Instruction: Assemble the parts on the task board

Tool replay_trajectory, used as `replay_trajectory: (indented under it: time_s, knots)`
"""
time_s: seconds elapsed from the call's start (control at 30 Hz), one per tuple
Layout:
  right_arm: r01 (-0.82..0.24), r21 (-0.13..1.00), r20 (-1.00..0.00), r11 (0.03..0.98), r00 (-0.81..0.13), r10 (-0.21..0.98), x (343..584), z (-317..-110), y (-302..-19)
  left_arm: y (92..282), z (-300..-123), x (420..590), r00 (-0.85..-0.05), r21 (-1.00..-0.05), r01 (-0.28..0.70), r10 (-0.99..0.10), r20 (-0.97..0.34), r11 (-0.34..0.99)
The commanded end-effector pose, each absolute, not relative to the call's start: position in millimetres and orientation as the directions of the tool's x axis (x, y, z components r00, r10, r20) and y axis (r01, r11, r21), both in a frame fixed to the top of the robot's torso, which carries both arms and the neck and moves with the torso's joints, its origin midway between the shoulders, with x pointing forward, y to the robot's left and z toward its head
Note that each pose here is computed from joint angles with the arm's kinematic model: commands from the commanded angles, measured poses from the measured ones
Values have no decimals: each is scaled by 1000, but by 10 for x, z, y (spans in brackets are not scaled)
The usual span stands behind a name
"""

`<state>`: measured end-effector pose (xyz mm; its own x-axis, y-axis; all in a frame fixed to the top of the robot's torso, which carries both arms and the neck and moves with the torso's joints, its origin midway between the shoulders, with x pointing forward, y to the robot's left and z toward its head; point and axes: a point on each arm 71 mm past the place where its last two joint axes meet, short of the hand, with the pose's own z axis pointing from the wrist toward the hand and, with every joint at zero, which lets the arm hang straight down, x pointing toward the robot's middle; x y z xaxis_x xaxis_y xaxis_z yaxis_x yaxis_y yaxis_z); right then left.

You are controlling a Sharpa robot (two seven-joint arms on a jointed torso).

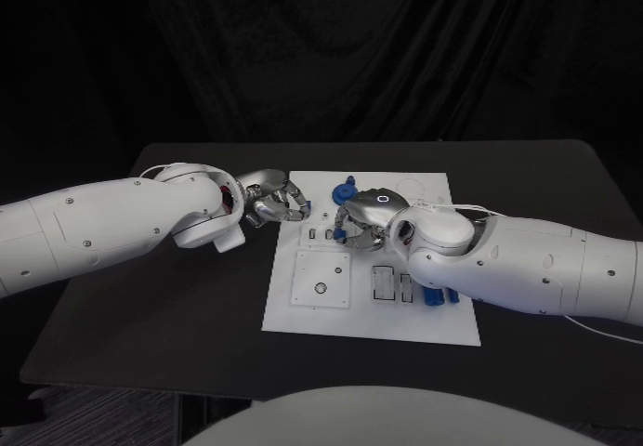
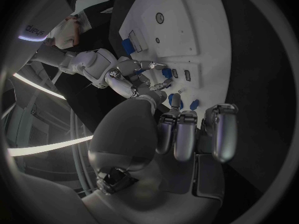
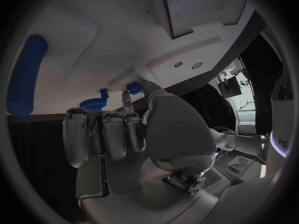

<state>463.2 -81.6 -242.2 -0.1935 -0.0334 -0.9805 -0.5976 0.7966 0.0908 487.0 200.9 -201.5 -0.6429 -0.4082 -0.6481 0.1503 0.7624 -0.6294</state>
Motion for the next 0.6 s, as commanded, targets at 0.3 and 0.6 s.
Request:
replay_trajectory:
  time_s: [0.3, 0.6]
  knots:
    - [-611, 82, -982, 787, -182, -40, 4624, -2442, -786, 1965, -2046, 4852, -663, -635, 160, -394, -636, 756]
    - [-623, 73, -984, 779, -174, -48, 4620, -2453, -792, 1944, -2082, 4845, -669, -637, 159, -392, -631, 754]
